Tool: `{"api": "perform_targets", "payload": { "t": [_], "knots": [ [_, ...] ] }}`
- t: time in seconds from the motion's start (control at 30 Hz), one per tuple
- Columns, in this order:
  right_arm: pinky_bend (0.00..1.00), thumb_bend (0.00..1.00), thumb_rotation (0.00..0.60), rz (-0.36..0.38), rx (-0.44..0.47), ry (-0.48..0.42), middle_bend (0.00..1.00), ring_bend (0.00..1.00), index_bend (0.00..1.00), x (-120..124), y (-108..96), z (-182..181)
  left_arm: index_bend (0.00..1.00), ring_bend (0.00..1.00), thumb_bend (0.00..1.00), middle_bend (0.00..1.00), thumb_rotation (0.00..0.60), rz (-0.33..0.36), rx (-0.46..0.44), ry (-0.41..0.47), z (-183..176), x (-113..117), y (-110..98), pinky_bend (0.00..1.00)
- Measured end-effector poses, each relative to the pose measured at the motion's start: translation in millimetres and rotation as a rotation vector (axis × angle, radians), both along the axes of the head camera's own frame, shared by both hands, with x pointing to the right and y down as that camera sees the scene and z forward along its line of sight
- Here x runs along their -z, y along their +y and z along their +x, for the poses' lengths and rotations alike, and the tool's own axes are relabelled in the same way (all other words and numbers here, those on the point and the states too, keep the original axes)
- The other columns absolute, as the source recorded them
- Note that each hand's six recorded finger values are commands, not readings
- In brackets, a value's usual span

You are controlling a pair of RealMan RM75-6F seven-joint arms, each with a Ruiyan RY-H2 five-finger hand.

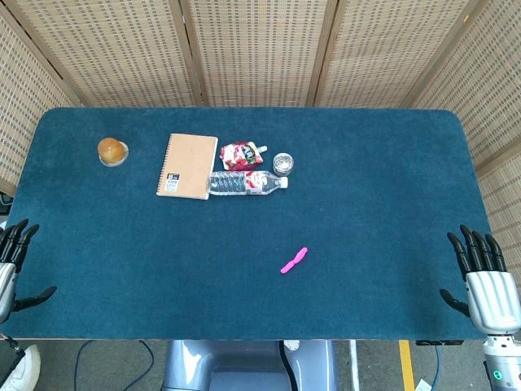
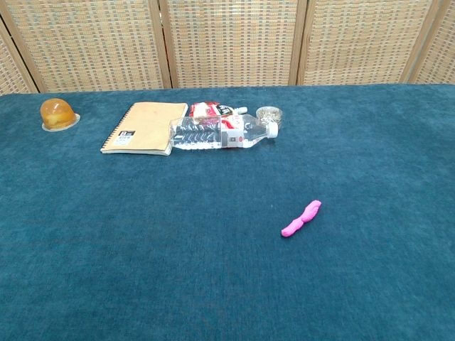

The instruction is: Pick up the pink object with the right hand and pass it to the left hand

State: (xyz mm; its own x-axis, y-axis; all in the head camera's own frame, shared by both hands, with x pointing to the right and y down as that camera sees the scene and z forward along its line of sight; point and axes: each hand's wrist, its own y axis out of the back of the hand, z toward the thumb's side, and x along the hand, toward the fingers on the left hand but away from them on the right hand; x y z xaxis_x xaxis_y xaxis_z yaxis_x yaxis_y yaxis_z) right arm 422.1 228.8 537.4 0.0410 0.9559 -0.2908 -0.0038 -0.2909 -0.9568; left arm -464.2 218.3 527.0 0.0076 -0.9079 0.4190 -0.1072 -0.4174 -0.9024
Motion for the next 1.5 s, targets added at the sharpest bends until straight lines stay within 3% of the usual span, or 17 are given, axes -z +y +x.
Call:
{"api": "perform_targets", "payload": {
  "t": [0.43, 0.7, 0.83, 1.07, 1.23, 1.33, 1.5],
  "knots": [
    [0.00, 0.00, 0.600, -0.054, 0.024, -0.017, 0.00, 0.00, 0.00, -12.3, -1.5, -8.4, 0.00, 0.00, 0.00, 0.00, 0.600, -0.010, -0.002, 0.002, 0.9, -1.3, 0.2, 0.00],
    [0.00, 0.00, 0.600, -0.108, 0.183, -0.075, 0.00, 0.00, 0.01, -28.0, -47.6, -50.5, 0.00, 0.00, 0.00, 0.00, 0.600, -0.040, -0.016, -0.023, 6.4, -13.2, 0.4, 0.00],
    [0.00, 0.00, 0.600, -0.160, 0.285, -0.120, 0.00, 0.00, 0.08, -39.8, -75.7, -85.3, 0.00, 0.00, 0.00, 0.00, 0.600, -0.050, -0.021, -0.033, 9.7, -19.0, 0.7, 0.00],
    [0.00, 0.20, 0.600, -0.295, 0.438, -0.246, 0.00, 0.00, 0.18, -72.1, -109.7, -171.4, 0.00, 0.00, 0.00, 0.00, 0.600, -0.065, -0.023, -0.059, 12.3, -28.3, 0.3, 0.00],
    [0.00, 0.32, 0.600, -0.361, 0.507, -0.322, 0.00, 0.00, 0.25, -92.5, -113.7, -228.2, 0.00, 0.00, 0.00, 0.00, 0.600, -0.070, -0.031, -0.062, 14.9, -33.0, -0.9, 0.00],
    [0.00, 0.38, 0.600, -0.387, 0.532, -0.331, 0.00, 0.00, 0.28, -106.0, -111.9, -252.0, 0.00, 0.00, 0.00, 0.00, 0.600, -0.077, -0.043, -0.063, 17.4, -35.7, -0.4, 0.00],
    [0.00, 0.45, 0.600, -0.408, 0.560, -0.271, 0.00, 0.00, 0.30, -130.0, -109.7, -271.0, 0.00, 0.00, 0.00, 0.00, 0.600, -0.080, -0.048, -0.059, 19.0, -37.8, 0.3, 0.00]
  ]
}}
